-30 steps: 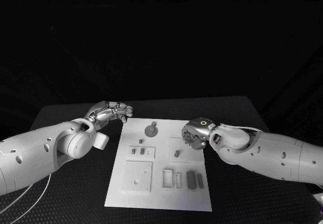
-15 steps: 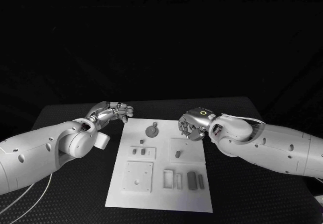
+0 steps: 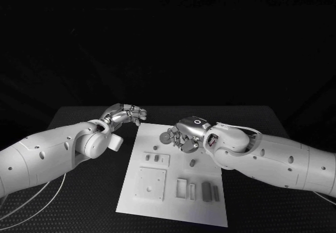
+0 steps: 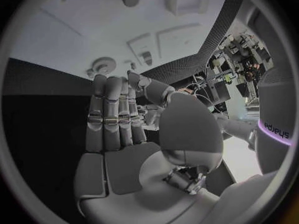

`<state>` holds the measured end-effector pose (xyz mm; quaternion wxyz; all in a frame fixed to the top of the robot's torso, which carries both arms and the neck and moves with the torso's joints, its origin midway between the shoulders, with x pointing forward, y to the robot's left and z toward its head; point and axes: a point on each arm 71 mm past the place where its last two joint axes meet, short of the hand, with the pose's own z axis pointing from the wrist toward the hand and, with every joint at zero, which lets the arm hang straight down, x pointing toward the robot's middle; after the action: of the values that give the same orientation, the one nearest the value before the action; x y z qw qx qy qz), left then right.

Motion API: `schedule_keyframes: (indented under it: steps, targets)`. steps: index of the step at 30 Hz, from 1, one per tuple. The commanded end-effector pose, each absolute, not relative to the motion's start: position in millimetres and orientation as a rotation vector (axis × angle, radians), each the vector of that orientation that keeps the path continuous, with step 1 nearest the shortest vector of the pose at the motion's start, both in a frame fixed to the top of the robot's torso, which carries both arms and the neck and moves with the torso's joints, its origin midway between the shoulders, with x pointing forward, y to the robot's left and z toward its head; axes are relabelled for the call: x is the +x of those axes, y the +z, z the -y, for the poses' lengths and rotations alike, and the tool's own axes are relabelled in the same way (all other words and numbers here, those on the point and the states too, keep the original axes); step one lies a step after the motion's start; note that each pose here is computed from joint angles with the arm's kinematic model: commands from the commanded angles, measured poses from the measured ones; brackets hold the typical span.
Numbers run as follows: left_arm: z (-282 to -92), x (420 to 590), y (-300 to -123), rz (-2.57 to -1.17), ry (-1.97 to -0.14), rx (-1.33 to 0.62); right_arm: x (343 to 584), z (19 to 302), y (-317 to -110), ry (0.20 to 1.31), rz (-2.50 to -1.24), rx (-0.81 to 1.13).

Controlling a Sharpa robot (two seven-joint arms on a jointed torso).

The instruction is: Assemble the parts on the task board

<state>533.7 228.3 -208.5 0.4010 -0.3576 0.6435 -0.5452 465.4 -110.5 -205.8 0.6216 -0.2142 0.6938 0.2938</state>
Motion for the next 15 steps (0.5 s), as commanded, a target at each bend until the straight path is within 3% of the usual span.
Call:
schedule_keyframes:
  steps: [1, 15]
  targets:
    - [-224.8, 536.7, -207.4, -1.61, -1.387, -0.911, 461, 99, -212, 0.693, -1.607, -0.545]
    - [-226.0, 544.0, -207.2, -1.587, -1.371, -0.93, 426, 55, -251, 0.776, -1.631, -0.659]
